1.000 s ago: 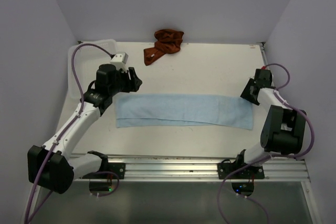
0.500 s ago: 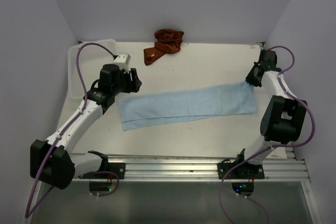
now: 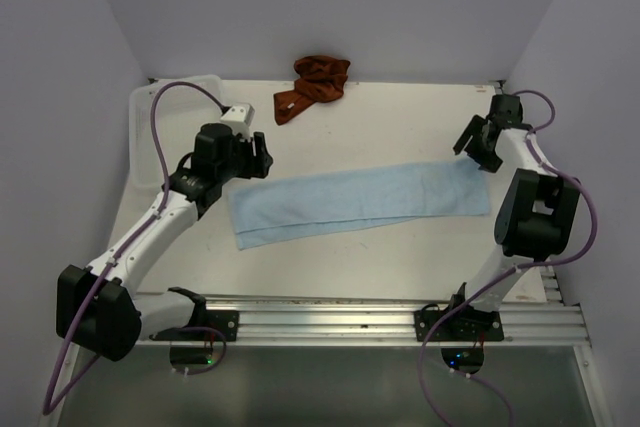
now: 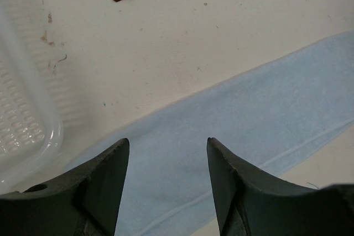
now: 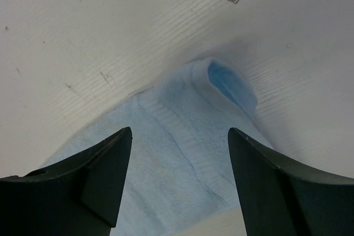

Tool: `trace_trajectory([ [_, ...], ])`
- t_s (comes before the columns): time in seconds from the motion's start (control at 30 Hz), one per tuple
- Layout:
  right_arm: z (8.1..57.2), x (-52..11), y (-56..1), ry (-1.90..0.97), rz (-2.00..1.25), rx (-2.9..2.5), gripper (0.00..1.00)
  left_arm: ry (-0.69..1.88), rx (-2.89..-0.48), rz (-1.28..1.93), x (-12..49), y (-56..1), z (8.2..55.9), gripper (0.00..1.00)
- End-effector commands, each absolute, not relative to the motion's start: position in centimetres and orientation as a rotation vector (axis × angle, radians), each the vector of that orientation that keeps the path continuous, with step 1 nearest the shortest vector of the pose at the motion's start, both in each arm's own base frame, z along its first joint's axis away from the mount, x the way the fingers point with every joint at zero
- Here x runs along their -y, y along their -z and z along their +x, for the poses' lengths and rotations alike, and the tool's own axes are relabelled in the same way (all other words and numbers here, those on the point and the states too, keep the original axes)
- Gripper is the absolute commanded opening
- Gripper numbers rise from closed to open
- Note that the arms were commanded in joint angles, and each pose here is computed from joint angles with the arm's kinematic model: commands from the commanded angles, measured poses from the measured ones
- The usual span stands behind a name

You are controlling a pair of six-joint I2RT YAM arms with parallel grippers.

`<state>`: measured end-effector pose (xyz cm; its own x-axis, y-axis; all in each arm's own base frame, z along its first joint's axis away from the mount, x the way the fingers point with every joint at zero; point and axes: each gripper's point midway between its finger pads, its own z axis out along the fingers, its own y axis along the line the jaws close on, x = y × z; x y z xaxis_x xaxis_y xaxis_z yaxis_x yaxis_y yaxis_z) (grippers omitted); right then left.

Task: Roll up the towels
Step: Fold the towel

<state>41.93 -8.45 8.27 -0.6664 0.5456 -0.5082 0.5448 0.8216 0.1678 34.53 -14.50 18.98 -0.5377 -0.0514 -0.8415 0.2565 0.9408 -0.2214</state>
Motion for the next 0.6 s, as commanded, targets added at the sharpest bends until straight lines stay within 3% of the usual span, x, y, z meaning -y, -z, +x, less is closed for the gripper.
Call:
trace_trajectory([
  [0.0,41.8,9.3,-11.2,0.049,0.745,-2.361,0.74,0.373,-2.088,0.176,14.5,-19.4,34.6,0.63],
  [0.17,38.6,10.2,-9.4,0.13,0.751,-2.368,0.73,0.368,-2.089,0.19,14.8,-19.3,34.4,0.63],
  [0.37,37.3,11.2,-7.3,0.126,0.76,-2.396,0.6,0.37,-2.093,0.2,15.1,-19.1,34.2,0.63],
  [0.57,38.0,12.1,-6.4,0.171,0.71,-2.404,0.6,0.373,-2.103,0.204,15.2,-18.7,34.2,0.64],
])
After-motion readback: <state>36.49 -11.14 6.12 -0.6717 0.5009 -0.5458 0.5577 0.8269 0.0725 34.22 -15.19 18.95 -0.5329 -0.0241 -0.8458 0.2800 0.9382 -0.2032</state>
